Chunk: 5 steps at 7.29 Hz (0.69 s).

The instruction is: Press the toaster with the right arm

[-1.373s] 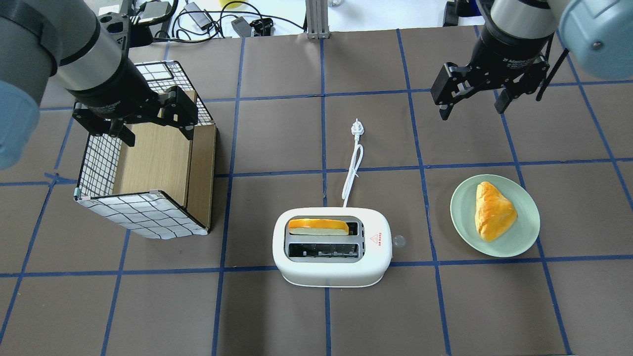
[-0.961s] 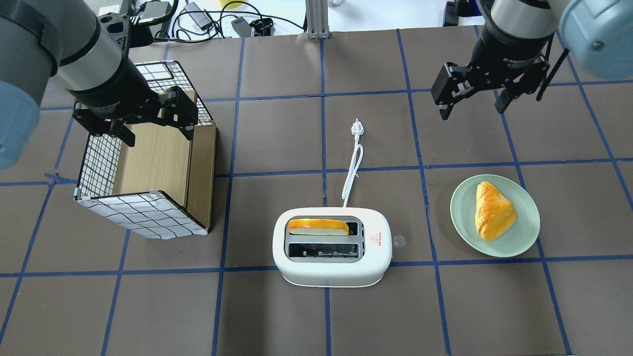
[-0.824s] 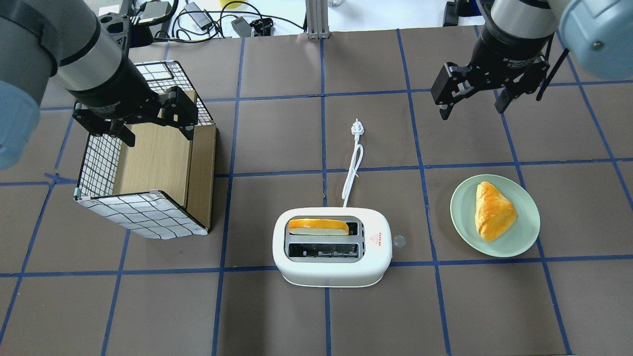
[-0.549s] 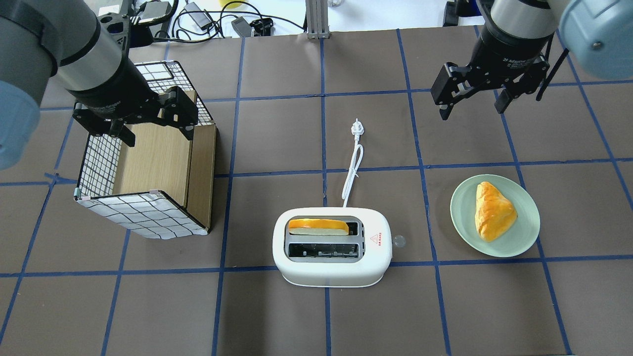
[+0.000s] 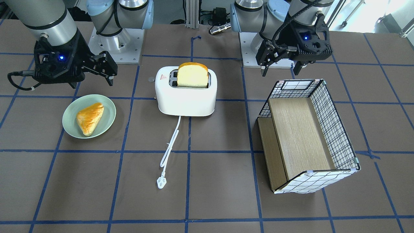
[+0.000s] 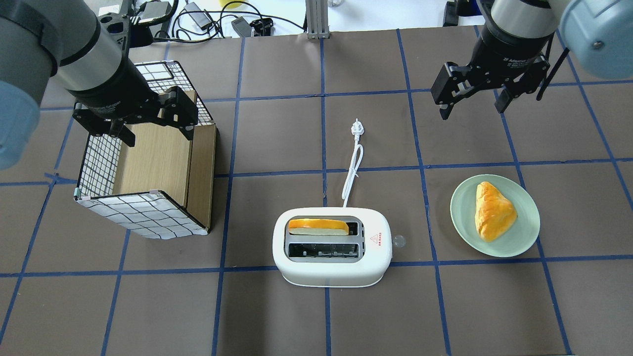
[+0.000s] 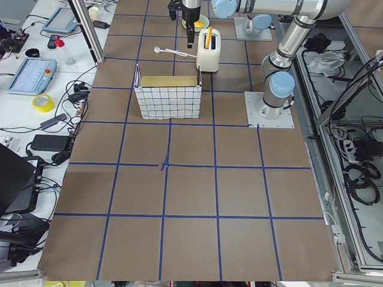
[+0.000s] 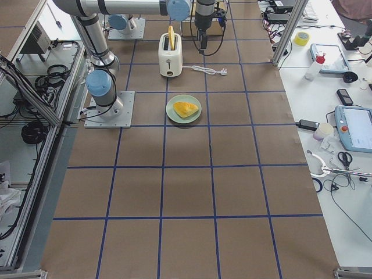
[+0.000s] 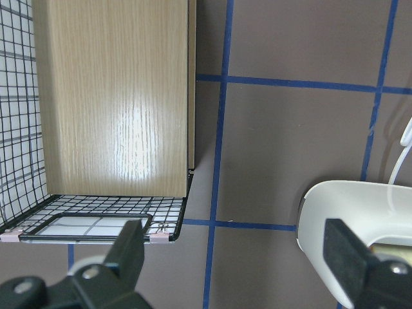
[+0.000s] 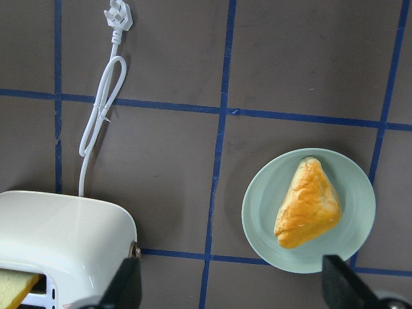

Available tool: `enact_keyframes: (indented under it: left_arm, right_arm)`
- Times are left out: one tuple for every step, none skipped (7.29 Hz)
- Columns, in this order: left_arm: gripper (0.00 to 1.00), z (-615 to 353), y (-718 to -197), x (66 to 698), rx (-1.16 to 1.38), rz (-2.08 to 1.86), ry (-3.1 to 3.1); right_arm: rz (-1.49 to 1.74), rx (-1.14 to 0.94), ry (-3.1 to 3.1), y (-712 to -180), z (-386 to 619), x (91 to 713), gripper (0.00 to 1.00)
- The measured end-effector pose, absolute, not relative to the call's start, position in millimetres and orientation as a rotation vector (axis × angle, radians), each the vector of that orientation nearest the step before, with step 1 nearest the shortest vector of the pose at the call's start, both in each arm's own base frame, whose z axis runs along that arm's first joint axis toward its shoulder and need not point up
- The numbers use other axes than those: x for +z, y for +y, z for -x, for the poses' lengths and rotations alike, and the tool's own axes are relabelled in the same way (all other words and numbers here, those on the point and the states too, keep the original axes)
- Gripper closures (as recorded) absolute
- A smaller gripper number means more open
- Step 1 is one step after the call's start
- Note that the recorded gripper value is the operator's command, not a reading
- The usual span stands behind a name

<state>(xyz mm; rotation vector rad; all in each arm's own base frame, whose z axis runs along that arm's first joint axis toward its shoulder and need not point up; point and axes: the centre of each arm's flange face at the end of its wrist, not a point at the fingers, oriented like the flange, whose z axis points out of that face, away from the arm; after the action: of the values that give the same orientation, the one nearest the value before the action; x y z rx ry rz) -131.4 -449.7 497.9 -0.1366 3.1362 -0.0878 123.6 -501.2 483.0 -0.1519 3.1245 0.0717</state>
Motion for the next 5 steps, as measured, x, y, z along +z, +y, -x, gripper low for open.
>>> enact_keyframes:
  left_arm:
    - [0.00, 131.4, -449.7, 497.9, -0.088, 0.137, 3.136]
    - [0.00, 131.4, -449.7, 497.9, -0.088, 0.137, 3.136]
    - [0.00, 131.4, -449.7, 497.8, -0.088, 0.137, 3.136]
    - [0.00, 131.4, -449.7, 497.8, -0.088, 0.137, 3.136]
    - [0.00, 131.4, -449.7, 497.9, -0.088, 0.137, 3.136]
  right_arm:
    - [0.147, 0.077, 3.125, -500.5, -124.4, 482.8, 0.00]
    - [0.145, 0.083, 3.124, -498.5, -126.2, 483.1, 0.00]
    - [0.139, 0.095, 3.120, -495.4, -128.1, 482.5, 0.00]
    - [0.120, 0.129, 3.113, -488.1, -130.0, 477.8, 0.05]
    - [0.098, 0.165, 3.107, -473.8, -131.3, 470.4, 0.08]
